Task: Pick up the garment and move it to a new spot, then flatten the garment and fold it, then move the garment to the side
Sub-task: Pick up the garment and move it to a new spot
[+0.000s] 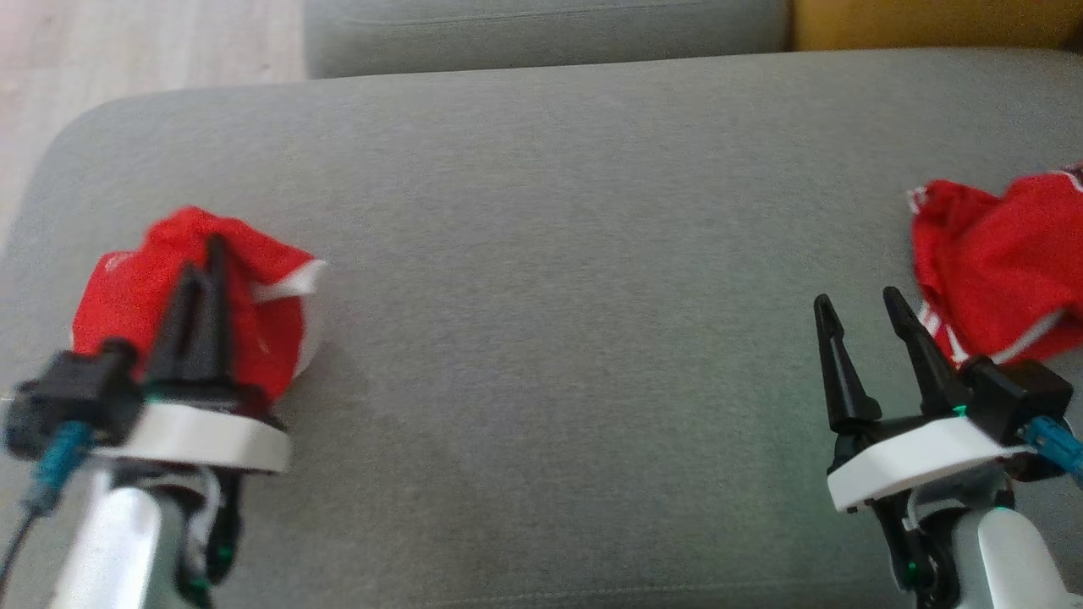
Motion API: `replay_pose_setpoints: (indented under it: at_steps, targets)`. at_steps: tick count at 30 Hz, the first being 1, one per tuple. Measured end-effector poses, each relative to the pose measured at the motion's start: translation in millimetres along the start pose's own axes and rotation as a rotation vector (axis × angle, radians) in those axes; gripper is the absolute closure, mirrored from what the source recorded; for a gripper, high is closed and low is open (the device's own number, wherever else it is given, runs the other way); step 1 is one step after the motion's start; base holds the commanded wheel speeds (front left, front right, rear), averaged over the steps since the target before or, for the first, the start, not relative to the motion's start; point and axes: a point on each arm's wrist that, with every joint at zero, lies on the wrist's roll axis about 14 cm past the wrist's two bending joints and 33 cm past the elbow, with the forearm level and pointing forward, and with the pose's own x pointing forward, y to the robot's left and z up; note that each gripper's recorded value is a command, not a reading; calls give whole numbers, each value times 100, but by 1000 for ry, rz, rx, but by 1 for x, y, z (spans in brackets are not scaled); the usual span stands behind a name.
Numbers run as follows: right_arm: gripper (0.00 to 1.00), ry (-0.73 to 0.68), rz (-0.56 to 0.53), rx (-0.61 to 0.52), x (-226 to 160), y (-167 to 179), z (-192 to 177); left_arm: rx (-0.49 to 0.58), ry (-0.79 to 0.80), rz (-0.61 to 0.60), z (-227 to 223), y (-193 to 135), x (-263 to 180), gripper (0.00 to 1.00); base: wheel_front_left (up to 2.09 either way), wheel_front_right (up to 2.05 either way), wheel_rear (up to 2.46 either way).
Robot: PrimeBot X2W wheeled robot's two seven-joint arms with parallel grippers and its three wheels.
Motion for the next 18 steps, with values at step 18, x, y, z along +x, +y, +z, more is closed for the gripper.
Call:
replay_pose_setpoints:
  at_steps: [18]
  targets:
    - [0,14,-248,55,-41,-72,-17,-223,246,-773,-77,-261,-2,100,0,0,0]
